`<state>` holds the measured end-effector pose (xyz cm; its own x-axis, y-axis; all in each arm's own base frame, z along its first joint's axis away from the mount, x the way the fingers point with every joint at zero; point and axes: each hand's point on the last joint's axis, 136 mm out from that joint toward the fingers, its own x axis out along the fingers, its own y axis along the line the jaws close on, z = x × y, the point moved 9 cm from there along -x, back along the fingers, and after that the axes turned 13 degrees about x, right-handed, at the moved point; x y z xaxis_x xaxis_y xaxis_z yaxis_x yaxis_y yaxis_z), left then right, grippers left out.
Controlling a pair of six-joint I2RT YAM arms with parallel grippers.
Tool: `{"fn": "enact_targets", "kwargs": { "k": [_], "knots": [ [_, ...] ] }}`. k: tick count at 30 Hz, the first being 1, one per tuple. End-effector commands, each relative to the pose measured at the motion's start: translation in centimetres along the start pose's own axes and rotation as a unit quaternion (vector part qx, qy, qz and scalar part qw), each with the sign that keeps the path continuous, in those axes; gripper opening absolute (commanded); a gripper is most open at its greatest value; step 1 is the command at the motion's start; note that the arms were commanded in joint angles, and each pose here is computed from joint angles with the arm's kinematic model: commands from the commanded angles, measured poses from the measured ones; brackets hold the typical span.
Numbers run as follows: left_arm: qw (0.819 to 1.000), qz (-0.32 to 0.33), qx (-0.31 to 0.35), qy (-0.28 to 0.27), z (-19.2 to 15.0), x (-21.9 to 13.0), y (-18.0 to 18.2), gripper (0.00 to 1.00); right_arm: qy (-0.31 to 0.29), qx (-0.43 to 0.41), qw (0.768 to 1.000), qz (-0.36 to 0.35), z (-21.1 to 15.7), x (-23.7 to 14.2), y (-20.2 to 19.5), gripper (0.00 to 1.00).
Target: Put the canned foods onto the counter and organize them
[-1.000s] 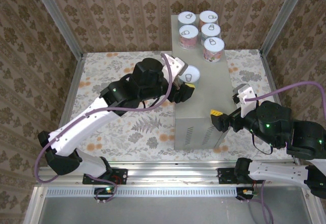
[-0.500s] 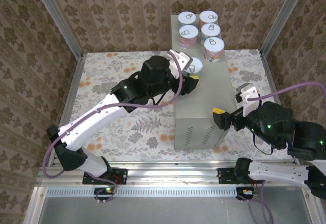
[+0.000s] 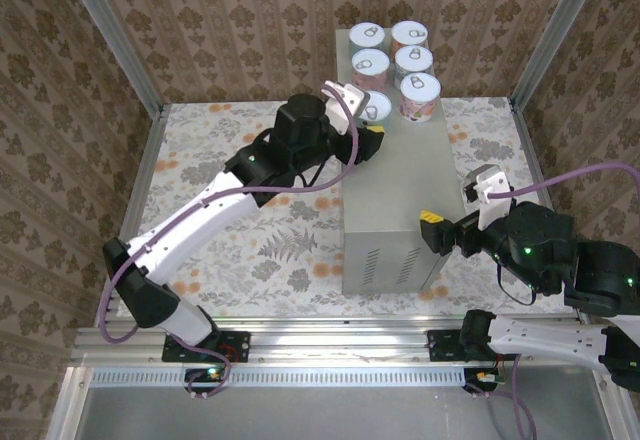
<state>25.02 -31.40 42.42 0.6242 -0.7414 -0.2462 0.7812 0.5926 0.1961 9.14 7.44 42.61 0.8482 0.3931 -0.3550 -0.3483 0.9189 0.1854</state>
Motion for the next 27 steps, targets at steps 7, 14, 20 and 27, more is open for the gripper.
{"fn": "enact_targets", "kwargs": {
  "k": [7, 14, 20, 27],
  "knots": [
    [0.999, -0.024, -0.001, 0.045, -2.7, 2.3, 0.4, 0.74, -0.014, 0.015, 1.0, -0.012, 0.0, -0.2, -0.4, 1.0],
    [0.998, -0.025, -0.005, 0.049, -3.0, 2.9, 0.7, 0.74, -0.015, 0.013, 1.0, -0.012, 0.0, -0.1, -0.4, 1.0],
    [0.998, -0.027, -0.008, 0.052, -3.2, 3.3, 0.9, 0.74, -0.015, 0.013, 1.0, -0.01, 0.1, -0.2, -0.3, 1.0],
    [0.998, -0.028, -0.012, 0.054, -3.4, 3.6, 1.1, 0.74, -0.015, 0.015, 1.0, -0.008, 0.1, -0.2, -0.3, 1.0]
  ]
}}
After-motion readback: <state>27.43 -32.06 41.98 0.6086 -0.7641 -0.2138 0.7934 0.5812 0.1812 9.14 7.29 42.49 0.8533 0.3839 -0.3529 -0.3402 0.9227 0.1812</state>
